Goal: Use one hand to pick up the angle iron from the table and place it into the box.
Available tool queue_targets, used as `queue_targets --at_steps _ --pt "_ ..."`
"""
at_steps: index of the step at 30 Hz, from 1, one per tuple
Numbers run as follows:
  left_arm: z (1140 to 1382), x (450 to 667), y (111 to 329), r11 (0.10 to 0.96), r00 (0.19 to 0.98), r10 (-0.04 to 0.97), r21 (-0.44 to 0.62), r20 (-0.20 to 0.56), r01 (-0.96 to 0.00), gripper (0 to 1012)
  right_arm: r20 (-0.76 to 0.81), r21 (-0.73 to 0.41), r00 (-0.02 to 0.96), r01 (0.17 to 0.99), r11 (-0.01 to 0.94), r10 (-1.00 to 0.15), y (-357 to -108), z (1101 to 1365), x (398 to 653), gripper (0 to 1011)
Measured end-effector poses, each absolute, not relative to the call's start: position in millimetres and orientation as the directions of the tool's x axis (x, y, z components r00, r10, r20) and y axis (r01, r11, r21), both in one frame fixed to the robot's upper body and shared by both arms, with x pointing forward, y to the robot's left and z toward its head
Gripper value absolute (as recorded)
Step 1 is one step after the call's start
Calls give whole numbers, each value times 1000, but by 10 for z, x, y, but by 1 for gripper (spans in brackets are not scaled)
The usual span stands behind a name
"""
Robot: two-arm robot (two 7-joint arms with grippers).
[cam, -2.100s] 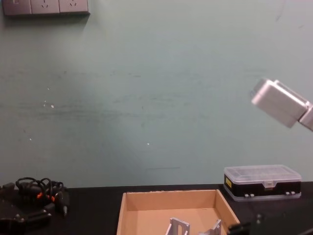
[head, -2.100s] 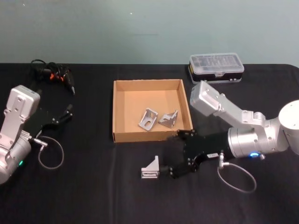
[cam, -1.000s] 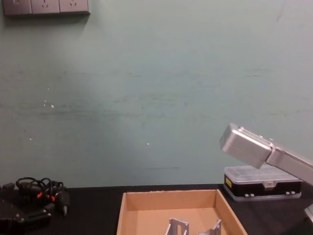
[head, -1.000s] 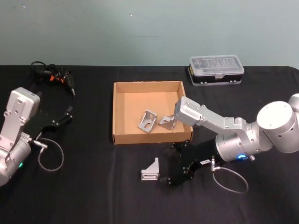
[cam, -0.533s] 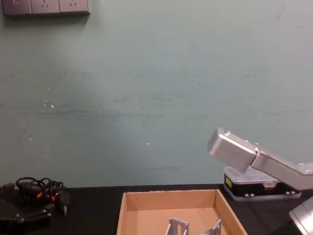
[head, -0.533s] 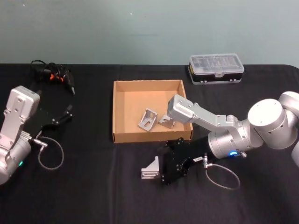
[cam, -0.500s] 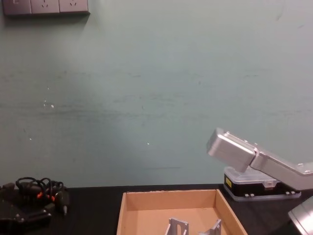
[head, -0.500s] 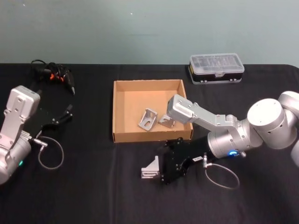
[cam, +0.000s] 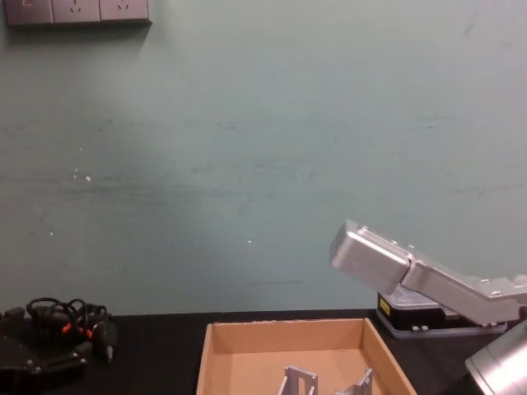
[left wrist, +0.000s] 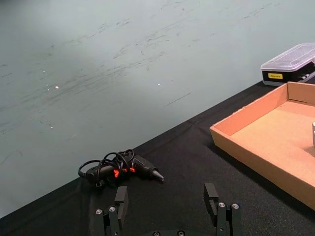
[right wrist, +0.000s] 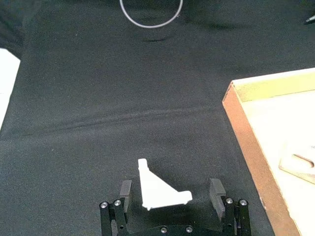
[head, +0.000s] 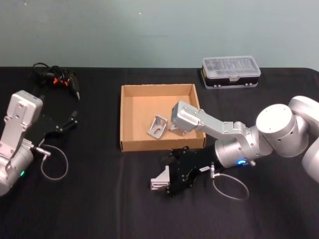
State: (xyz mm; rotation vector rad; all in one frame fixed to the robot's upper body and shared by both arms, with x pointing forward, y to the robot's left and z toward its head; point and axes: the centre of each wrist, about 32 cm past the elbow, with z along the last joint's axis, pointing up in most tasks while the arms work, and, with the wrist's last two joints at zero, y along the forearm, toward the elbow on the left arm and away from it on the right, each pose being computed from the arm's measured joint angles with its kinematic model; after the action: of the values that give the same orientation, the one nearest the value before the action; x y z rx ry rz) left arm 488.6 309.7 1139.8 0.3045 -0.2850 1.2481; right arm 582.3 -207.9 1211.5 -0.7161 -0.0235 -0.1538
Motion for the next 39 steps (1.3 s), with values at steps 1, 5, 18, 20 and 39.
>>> queue_targets --at_steps 1,5,18,20,39 --pt "11398 4886 3097 287 292 880 70 374 -955 1011 74 -652 989 147 744 -130 -2072 12111 5824 1003" --pt "11398 4886 3097 287 292 880 70 374 -955 1011 73 -652 990 141 745 -123 -2052 12104 5825 1003" --pt "11398 4886 3097 287 292 880 70 374 -955 1011 73 -658 990 142 740 -124 -2038 12106 5810 747" --pt "11398 4886 3097 287 292 880 70 374 -955 1011 75 -658 989 144 739 -126 -2035 12108 5809 687" --pt "11398 4886 3097 287 292 880 70 374 -955 1011 123 -624 982 191 758 -146 -2050 12246 5760 543"
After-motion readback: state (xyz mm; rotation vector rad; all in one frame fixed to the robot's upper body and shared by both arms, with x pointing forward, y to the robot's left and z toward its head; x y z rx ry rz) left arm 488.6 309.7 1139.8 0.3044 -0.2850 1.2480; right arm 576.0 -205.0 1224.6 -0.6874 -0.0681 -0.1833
